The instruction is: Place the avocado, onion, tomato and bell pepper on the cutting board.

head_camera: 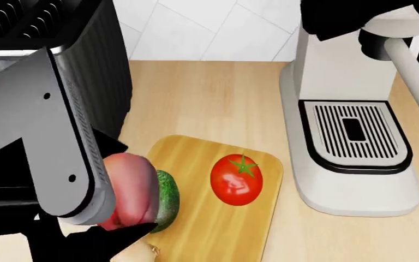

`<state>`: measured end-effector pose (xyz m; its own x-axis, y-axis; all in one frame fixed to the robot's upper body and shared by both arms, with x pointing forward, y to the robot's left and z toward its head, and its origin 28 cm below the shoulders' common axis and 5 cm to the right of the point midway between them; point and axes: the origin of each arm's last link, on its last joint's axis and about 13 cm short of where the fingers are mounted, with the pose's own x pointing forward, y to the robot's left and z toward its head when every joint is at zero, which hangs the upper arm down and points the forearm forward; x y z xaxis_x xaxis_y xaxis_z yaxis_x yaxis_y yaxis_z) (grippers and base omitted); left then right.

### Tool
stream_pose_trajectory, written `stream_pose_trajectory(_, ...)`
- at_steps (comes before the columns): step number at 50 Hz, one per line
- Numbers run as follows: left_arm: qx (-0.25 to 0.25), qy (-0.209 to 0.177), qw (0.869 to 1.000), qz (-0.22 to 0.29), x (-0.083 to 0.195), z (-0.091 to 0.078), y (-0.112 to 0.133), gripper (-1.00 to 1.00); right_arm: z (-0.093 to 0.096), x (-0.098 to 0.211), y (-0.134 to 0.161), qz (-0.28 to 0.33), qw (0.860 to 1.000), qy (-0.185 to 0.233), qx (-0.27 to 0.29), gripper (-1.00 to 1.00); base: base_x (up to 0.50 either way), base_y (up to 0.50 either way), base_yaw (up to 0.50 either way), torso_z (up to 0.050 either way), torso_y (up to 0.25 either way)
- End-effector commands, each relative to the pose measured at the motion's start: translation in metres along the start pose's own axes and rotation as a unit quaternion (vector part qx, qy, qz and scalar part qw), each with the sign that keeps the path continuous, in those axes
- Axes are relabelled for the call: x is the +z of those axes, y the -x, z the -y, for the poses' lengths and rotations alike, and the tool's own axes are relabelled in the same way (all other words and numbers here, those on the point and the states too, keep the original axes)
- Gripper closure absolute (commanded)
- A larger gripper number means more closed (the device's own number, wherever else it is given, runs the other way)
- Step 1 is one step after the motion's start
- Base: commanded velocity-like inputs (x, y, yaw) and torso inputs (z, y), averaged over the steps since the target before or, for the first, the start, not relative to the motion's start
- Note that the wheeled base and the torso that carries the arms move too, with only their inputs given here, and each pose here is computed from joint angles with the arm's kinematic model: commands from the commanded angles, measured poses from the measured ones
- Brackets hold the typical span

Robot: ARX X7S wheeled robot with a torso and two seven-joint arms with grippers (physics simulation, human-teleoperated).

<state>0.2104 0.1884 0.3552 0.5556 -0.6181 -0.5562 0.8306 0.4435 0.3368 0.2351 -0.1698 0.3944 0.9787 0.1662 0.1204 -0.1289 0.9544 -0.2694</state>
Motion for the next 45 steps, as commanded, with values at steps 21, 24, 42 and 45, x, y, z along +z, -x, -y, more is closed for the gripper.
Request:
stream_pose_trajectory(21,-0.063,-0.015,0.998,-0.008,0.014,0.007,-0.046,1.00,0.004,-0.005,0.003,-0.007,1.000,-0.004,-0.015,-1.00,0.00,0.00,0.00,0.000,0.000)
stream_pose_trajectory(24,-0.064,-0.021,0.998,-0.008,0.015,0.008,-0.048,1.00,0.004,-0.006,0.004,-0.007,1.000,-0.005,-0.015,-1.00,0.00,0.00,0.00,0.000,0.000)
stream_pose_trajectory(42,-0.072,-0.025,0.997,-0.019,0.009,0.003,-0.074,1.00,0.003,-0.017,0.001,-0.019,1.000,-0.011,-0.013,-1.00,0.00,0.00,0.00,0.000,0.001)
stream_pose_trajectory(45,-0.074,-0.026,0.997,-0.020,0.010,0.003,-0.076,1.00,0.003,-0.018,0.000,-0.020,1.000,-0.010,-0.013,-1.00,0.00,0.00,0.00,0.000,0.000)
